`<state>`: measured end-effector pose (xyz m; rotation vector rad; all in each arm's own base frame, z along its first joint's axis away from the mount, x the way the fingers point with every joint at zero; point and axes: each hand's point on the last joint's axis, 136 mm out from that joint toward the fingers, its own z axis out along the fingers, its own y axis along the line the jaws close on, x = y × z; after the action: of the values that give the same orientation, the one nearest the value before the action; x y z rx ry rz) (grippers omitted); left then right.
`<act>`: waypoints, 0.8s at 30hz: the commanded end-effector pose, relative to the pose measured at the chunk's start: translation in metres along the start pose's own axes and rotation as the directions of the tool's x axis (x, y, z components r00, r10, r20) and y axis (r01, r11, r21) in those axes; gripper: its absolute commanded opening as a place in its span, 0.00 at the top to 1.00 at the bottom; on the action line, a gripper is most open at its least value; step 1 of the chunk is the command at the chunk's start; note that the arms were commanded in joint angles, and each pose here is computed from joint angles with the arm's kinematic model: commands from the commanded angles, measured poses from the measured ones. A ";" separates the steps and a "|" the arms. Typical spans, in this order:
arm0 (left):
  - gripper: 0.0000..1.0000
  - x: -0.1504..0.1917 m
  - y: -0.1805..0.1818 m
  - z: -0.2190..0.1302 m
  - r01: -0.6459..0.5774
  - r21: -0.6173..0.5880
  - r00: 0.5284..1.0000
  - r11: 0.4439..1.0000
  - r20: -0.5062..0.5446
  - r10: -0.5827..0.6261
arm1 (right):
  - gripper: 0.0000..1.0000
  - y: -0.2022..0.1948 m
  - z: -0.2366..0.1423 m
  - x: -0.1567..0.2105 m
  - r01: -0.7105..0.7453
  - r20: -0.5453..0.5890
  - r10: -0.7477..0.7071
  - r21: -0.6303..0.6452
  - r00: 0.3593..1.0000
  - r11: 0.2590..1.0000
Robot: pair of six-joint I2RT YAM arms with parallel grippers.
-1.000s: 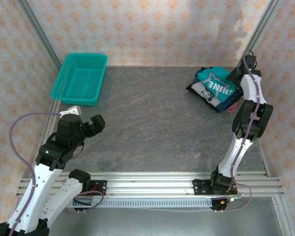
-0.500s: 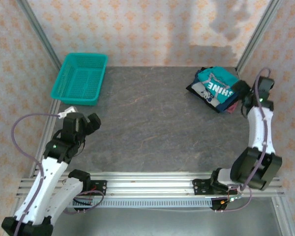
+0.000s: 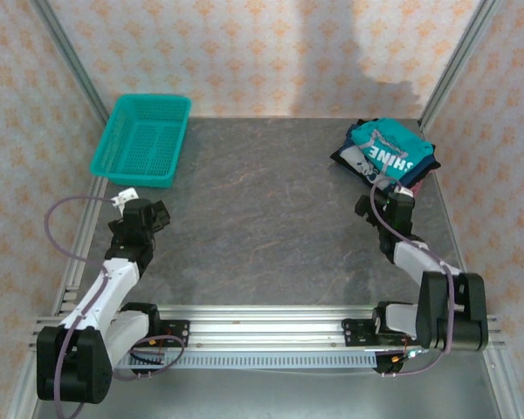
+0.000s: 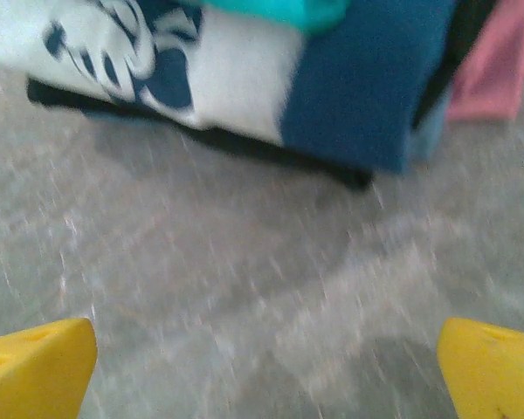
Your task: Fold and stack the t-shirts
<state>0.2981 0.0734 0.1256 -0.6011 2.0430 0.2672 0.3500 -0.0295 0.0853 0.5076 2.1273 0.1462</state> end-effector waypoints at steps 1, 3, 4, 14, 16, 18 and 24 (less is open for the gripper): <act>0.00 -0.038 -0.013 0.007 0.021 0.054 0.980 0.998 0.197 -0.031 | 0.01 0.016 0.009 -0.037 0.080 0.158 -0.073 -0.035 0.985 0.996; 0.00 -0.030 -0.014 0.018 0.011 0.050 0.978 0.999 0.207 -0.021 | 0.01 0.006 0.003 -0.039 0.094 0.263 -0.095 0.017 0.960 0.995; 0.00 -0.028 -0.017 0.021 0.002 0.058 0.977 0.998 0.214 -0.015 | 0.01 0.001 -0.004 -0.044 0.099 0.305 -0.107 0.044 0.946 0.994; 0.00 -0.007 -0.069 0.063 -0.175 0.201 0.973 0.964 0.184 0.139 | 0.01 -0.003 0.023 -0.032 0.121 0.296 -0.142 0.088 0.945 0.989; 0.00 -0.002 -0.076 0.068 -0.208 0.197 0.966 0.958 0.196 0.169 | 0.01 -0.002 0.028 -0.032 0.132 0.303 -0.158 0.107 0.940 0.986; 0.00 -0.003 -0.077 0.068 -0.208 0.196 0.967 0.958 0.192 0.170 | 0.01 -0.002 0.028 -0.031 0.138 0.280 -0.166 0.118 0.946 0.983; 0.00 -0.001 -0.077 0.068 -0.214 0.193 0.968 0.957 0.173 0.182 | 0.01 0.000 0.026 -0.031 0.140 0.296 -0.165 0.103 0.941 0.985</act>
<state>0.3789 0.0379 0.0759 -0.2625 2.0101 0.1992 0.3861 -0.0418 0.0860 0.3856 1.8921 -0.0775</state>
